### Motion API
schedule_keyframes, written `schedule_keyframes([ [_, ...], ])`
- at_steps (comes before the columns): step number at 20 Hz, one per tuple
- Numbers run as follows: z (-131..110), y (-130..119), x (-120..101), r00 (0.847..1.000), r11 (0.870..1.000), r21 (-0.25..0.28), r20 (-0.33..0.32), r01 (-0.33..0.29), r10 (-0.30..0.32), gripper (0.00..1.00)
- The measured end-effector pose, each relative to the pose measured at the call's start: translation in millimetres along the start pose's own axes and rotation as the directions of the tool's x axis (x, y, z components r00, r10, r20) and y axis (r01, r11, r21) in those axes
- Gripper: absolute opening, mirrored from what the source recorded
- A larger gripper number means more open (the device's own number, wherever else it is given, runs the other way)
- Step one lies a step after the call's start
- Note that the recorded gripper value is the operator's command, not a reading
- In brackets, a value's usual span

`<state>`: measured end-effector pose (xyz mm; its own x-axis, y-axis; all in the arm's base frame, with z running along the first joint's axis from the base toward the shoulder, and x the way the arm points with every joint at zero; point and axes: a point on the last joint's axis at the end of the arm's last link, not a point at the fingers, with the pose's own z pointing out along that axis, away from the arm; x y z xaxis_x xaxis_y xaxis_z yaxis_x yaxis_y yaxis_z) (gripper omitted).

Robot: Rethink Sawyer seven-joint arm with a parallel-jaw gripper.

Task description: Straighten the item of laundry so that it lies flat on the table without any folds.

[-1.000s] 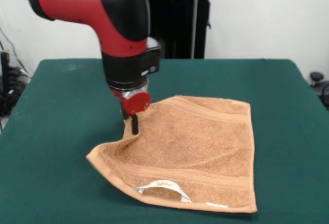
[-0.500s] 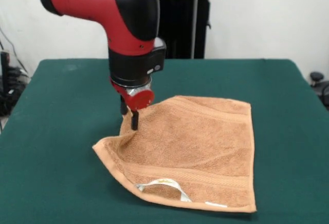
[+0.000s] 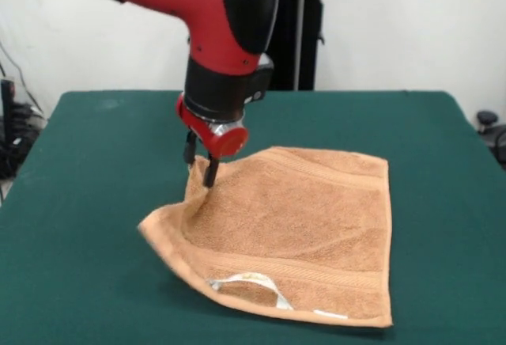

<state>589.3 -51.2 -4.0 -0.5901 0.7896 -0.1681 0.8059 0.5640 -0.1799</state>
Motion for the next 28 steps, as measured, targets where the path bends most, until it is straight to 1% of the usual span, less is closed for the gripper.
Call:
schedule_keyframes([
  [1,-9,0,0,1.0,1.0,-0.002,0.012,0.003,-0.003,1.0],
  [7,-25,-5,-12,0.999,1.0,-0.009,0.033,-0.027,0.027,1.0],
  [12,-29,-8,-19,0.998,0.999,-0.009,0.038,-0.047,0.047,1.0],
  [15,-26,-12,-24,0.997,0.997,-0.009,0.027,-0.071,0.071,1.0],
  [19,-14,-18,-31,0.991,0.991,-0.012,-0.017,-0.133,0.132,1.0],
  [20,-6,-22,-33,0.985,0.986,-0.014,-0.05,-0.167,0.166,1.0],
  [22,-1,-24,-33,0.979,0.981,-0.015,-0.074,-0.192,0.19,1.0],
  [23,5,-27,-33,0.972,0.976,-0.014,-0.101,-0.216,0.213,1.0],
  [26,13,-31,-30,0.964,0.972,-0.007,-0.13,-0.236,0.233,1.0],
  [28,20,-33,-23,0.954,0.967,-0.001,-0.165,-0.253,0.249,1.0],
])
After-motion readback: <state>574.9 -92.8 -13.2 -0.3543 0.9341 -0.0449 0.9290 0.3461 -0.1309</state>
